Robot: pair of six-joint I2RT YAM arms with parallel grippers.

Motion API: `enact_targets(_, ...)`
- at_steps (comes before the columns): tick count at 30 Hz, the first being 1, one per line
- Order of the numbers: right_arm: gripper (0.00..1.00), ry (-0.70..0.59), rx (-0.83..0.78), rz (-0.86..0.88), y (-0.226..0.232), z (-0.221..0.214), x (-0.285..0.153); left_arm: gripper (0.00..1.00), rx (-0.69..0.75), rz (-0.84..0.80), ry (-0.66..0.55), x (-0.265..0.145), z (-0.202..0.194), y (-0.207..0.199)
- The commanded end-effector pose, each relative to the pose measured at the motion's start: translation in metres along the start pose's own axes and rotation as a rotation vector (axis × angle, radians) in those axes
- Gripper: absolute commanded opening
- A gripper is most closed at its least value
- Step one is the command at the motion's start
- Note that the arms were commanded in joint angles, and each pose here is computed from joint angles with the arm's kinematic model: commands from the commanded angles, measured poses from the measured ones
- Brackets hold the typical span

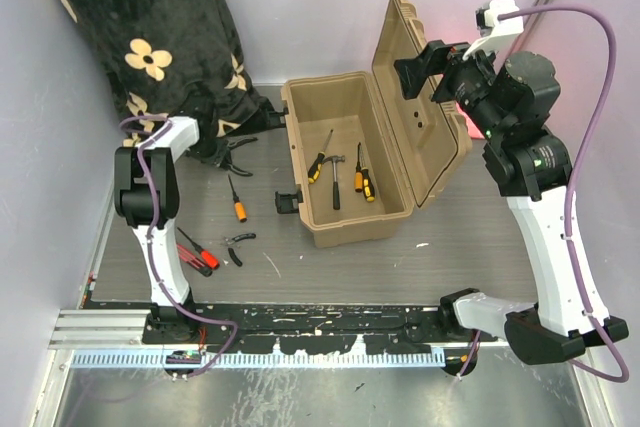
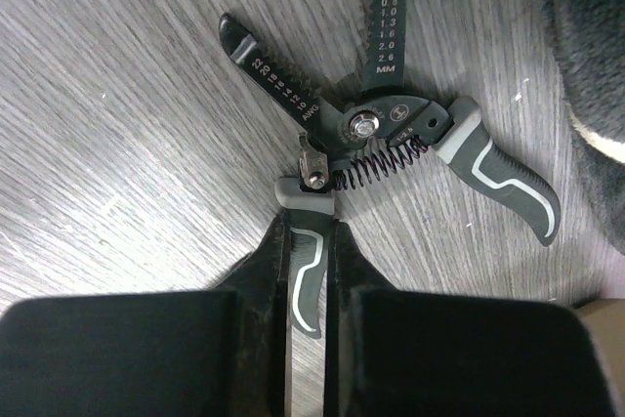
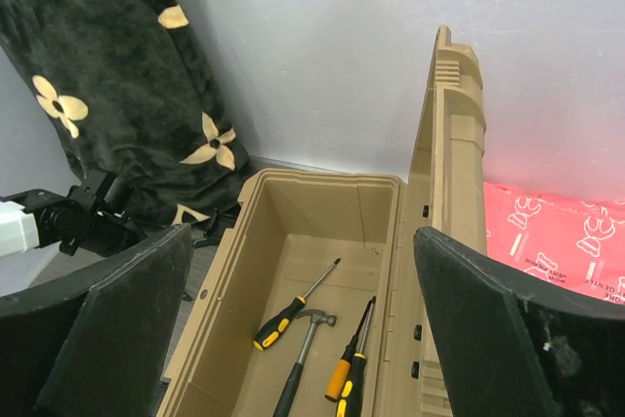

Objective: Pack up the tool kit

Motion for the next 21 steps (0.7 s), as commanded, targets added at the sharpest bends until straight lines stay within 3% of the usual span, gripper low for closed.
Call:
enact_targets(1,1.00,-0.094,-0.010,0.000,0.003,0.030,-0.014,0.00,0.089,0.088,0.032,0.003,-0.009,0.034)
enact_targets(12,1.00,-0.113,-0.015,0.005,0.004,0.030,-0.018,0.00,0.341,-0.304,-0.170,-0.122,0.024,-0.023)
enact_targets(21,1.00,-0.156,0.008,0.036,0.009,0.034,-0.014,0.00,0.552,-0.626,-0.250,-0.228,0.003,-0.060)
Point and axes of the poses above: each gripper's point midway between its finger pads, its own x axis out along the fingers, its own y axis along the line the jaws close on, z = x × y, the point moved 1 cm from there along -x, back along the fingers
